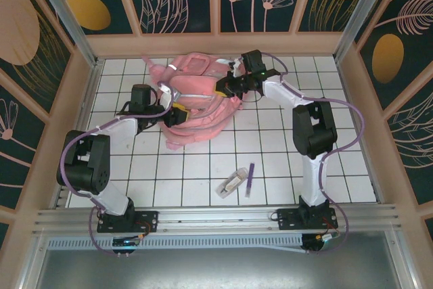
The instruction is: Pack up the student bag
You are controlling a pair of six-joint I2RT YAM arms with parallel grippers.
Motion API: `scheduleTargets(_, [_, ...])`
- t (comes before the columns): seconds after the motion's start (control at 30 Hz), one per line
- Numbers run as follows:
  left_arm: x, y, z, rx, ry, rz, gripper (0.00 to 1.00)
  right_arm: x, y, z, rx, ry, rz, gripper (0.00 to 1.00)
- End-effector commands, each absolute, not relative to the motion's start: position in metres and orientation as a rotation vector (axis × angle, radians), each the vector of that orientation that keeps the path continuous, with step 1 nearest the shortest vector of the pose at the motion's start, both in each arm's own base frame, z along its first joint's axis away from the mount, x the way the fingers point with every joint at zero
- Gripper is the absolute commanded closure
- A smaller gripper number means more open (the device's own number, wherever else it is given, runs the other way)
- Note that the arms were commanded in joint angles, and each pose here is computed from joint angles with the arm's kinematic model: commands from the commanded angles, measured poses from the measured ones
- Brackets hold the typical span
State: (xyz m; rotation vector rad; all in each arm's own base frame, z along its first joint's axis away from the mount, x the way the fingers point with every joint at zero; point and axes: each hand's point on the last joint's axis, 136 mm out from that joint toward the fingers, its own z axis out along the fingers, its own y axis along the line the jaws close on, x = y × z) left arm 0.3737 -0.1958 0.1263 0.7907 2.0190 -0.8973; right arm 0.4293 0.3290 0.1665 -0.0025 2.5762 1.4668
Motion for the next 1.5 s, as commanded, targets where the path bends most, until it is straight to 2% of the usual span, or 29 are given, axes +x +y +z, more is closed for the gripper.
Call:
scheduleTargets(0.0, [0.368, -0.213, 0.135, 0.845, 1.946, -0.996, 0.63, 0.419, 0.348, 0.271, -0.276, 2.269, 1.644, 1.0])
scheduleTargets(0.2, [0.35, -0.231, 0.135, 0.895, 1.907, -1.0, 0.76, 0.42, 0.348, 0.289, -0.267, 2.193, 1.675, 1.0])
scheduleTargets(0.37, [0.347, -0.225, 0.138, 0.745, 1.856, -1.001, 0.86, 0.418, 0.345, 0.302, -0.239, 2.135, 1.743, 1.0])
scheduleTargets(0.5, [0.367, -0.216, 0.143, 0.641, 1.821, -0.902, 0.84, 0.416, 0.346, 0.308, -0.278, 2.107, 1.774, 1.0])
scheduleTargets(0.6, [0.372, -0.218, 0.154, 0.685, 1.761, -0.873, 0.76, 0.413, 0.346, 0.305, -0.293, 2.109, 1.772, 1.0])
scheduleTargets(0.87, [0.369, -0.221, 0.155, 0.791, 1.669, -0.825, 0.71, 0.402, 0.351, 0.301, -0.372, 2.086, 1.765, 1.0])
scheduleTargets(1.0, [0.357, -0.228, 0.155, 0.973, 1.561, -0.717, 0.68, 0.393, 0.355, 0.301, -0.457, 2.048, 1.751, 1.0])
scheduleTargets(1.2, [0.355, -0.238, 0.155, 1.07, 1.508, -0.696, 0.7, 0.381, 0.361, 0.292, -0.61, 2.016, 1.695, 1.0])
scheduleTargets(1.33, [0.357, -0.239, 0.155, 1.05, 1.509, -0.706, 0.81, 0.378, 0.363, 0.283, -0.634, 2.034, 1.68, 1.0])
scheduleTargets(1.47, [0.361, -0.235, 0.152, 1.001, 1.548, -0.697, 0.83, 0.379, 0.364, 0.278, -0.625, 2.055, 1.664, 1.0])
